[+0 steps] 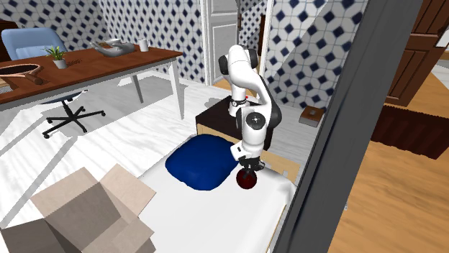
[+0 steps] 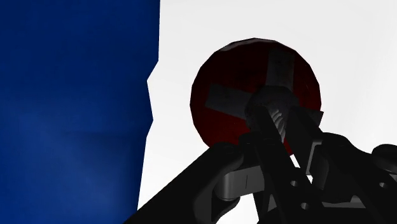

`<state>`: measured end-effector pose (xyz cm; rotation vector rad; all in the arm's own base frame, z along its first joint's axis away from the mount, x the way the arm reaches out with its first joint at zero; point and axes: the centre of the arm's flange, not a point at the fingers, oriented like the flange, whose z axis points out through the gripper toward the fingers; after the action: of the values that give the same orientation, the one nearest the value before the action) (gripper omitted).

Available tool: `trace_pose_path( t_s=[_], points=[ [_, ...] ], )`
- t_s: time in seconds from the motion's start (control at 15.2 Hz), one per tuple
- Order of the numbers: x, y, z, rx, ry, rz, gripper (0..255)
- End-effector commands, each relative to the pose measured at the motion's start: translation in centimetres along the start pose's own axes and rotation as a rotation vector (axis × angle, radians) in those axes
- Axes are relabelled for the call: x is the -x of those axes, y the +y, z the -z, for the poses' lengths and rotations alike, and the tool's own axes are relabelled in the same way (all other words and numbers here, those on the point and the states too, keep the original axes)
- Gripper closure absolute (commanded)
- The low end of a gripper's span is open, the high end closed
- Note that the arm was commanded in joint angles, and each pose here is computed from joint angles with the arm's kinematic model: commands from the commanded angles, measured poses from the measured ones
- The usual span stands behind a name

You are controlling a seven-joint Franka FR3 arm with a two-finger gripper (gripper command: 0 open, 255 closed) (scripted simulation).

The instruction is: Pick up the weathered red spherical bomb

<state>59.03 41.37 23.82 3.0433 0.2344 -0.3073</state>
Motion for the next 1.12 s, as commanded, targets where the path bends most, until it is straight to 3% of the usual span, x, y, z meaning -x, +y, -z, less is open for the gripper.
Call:
trace_pose_path(
  t_s=[0.0, 1.06],
  points=[
    [0.0, 0.0, -0.1, 0.0, -0.001, 0.0, 255],
    [1.6, 0.5, 7.7, 0.0, -0.001, 0.0, 255]
  ],
)
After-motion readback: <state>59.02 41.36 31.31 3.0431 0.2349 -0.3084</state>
